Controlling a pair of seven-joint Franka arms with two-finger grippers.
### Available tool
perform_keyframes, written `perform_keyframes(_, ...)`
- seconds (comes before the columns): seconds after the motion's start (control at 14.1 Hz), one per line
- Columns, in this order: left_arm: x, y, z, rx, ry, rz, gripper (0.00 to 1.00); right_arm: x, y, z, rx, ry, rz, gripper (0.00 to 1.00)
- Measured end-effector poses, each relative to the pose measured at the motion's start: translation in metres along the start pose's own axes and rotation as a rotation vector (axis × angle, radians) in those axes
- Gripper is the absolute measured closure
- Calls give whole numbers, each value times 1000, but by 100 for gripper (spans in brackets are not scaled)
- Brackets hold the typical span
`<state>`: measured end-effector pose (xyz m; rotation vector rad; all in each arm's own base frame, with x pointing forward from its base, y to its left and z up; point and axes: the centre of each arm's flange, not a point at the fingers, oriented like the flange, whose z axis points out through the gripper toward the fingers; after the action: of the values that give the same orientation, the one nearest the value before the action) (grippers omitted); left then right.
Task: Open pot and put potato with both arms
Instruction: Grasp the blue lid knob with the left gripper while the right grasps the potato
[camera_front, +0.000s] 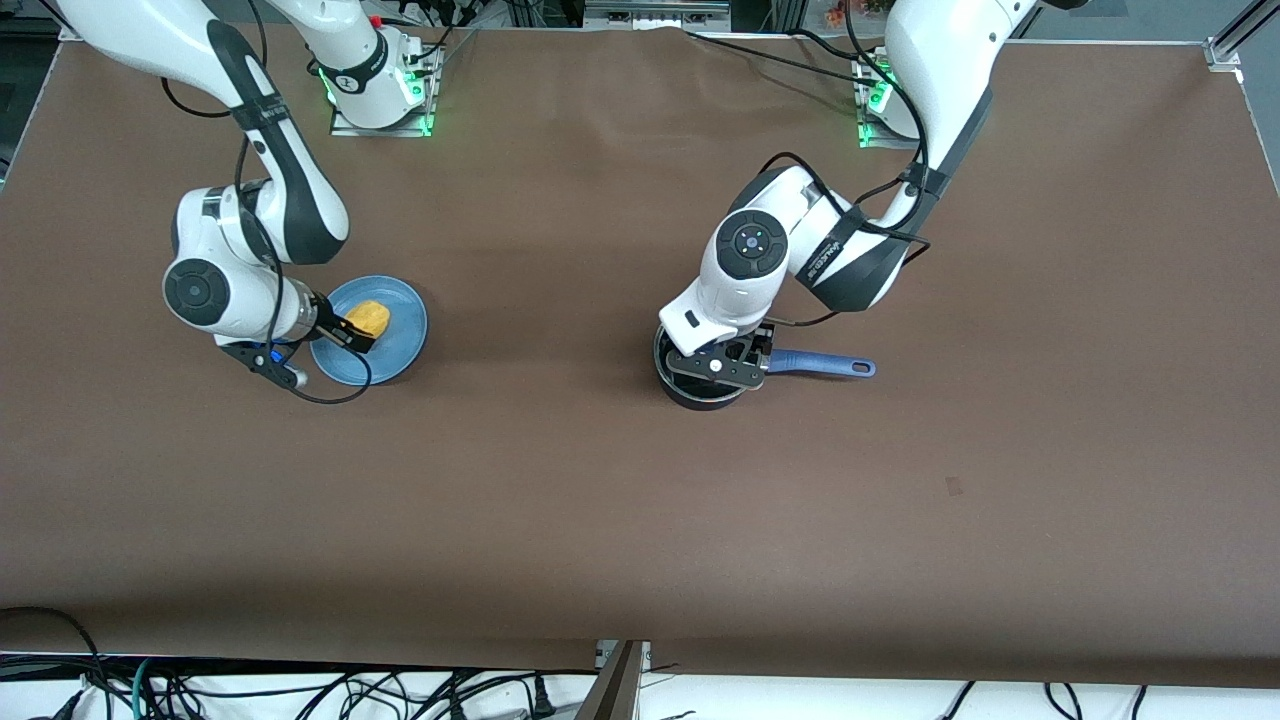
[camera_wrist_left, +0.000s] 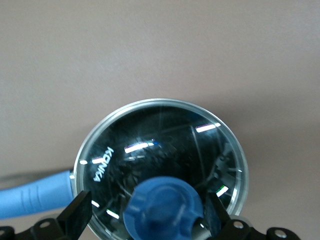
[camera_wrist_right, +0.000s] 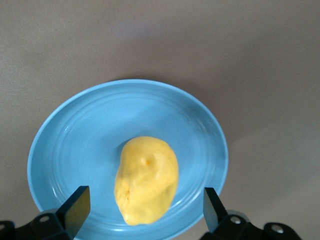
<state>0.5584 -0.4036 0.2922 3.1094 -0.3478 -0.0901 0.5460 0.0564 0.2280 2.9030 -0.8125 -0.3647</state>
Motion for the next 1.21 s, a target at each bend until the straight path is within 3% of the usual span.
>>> perform_keyframes(0.21,1,2,6,5,1,8,3,-1,-1,15,-6,-11,9,0)
perform_keyframes(0.43,2,4,6,1,4,10,13,-1,-2,23,-10,-18,33,0)
perform_keyframes(0.5,2,4,6,1,6,11,23,-2,-3,24,-12,-20,41,0)
perform_keyframes(0.71,2,5,6,1,5,12,34,-6,-7,30,-20,-26,45,0)
perform_keyframes(0.92,1,6,6,1,5,13,37,-8,-9,38,-27,-34,43,2)
perform_keyframes(1.07,2,4,7,8,6,14,47,-8,-9,40,-27,-35,43,18)
perform_keyframes(1.21,2,5,8,7,5,14,49,-8,-9,38,-26,-33,43,36)
